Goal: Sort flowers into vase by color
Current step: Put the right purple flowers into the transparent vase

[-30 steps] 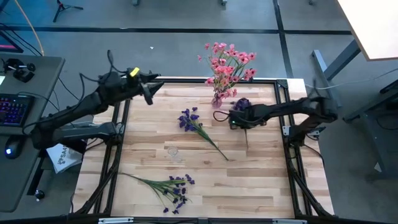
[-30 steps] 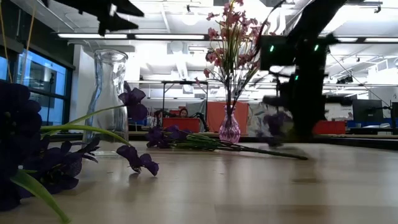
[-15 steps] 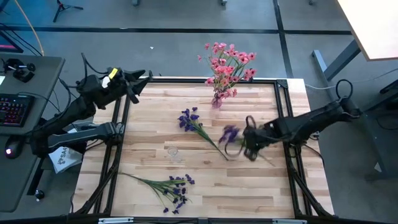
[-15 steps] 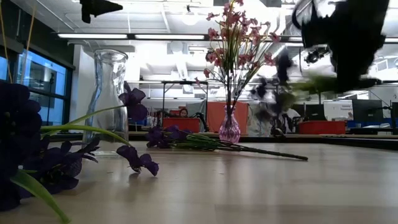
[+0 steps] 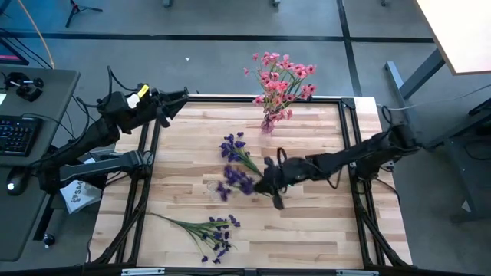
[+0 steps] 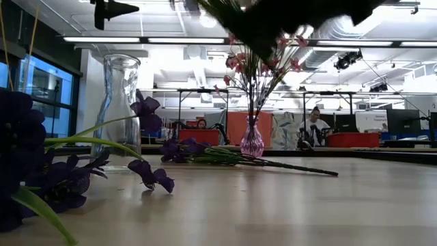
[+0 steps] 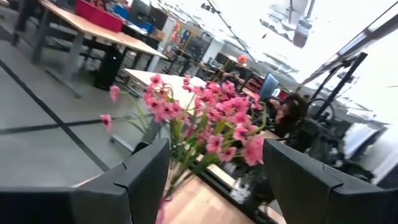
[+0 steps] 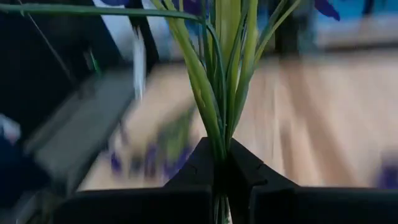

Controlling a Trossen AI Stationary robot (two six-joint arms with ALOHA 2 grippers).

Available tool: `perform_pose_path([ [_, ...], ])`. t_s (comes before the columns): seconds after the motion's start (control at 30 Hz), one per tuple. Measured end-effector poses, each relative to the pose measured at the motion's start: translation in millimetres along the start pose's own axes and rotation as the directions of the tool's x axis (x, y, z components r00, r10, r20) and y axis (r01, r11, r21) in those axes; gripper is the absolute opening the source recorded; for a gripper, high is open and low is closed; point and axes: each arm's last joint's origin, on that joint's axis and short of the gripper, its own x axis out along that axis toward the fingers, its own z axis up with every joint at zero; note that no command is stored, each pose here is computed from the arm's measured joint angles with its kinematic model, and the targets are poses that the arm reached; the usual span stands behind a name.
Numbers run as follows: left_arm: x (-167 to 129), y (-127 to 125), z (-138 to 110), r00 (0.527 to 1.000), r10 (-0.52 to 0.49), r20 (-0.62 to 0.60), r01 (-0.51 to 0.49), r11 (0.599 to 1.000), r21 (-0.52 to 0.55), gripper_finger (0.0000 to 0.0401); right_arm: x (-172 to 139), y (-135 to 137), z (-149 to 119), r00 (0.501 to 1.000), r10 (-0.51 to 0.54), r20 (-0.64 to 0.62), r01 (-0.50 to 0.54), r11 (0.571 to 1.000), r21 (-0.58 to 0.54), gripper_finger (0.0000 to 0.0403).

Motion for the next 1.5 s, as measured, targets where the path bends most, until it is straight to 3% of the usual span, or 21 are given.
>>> perform_pose_path([
  [0.17,0,-1,0,0.999,-0.044,-0.021,0.044,0.999,-0.017,0.0246,15,-10,44,0.964,0.014,0.266,0.007,0.997,-0.078,0.0001],
  [0.4,0,-3,-2,0.992,-0.114,-0.061,0.116,0.992,0.039,0.0246,62,-13,83,0.933,0.010,0.360,0.045,0.988,-0.145,0.0001],
  [0.6,-1,-4,-2,0.986,-0.146,-0.080,0.154,0.983,0.104,0.0246,96,-21,99,0.915,-0.025,0.404,0.092,0.985,-0.148,0.0001],
  [0.87,-1,-3,-4,0.986,-0.138,-0.096,0.149,0.981,0.121,0.0246,114,-26,99,0.911,-0.053,0.410,0.109,0.988,-0.114,0.0001],
  [1.1,-1,-3,-4,0.986,-0.136,-0.099,0.147,0.983,0.113,0.0246,117,-29,87,0.937,-0.072,0.341,0.116,0.987,-0.110,0.0009],
  [1.33,-1,-3,-4,0.986,-0.136,-0.099,0.147,0.983,0.112,0.0246,118,-30,81,0.957,-0.086,0.276,0.105,0.993,-0.053,0.0067],
  [1.5,-1,-3,-4,0.986,-0.135,-0.098,0.146,0.983,0.112,0.0246,114,-31,80,0.975,-0.103,0.196,0.110,0.994,-0.021,0.0133],
])
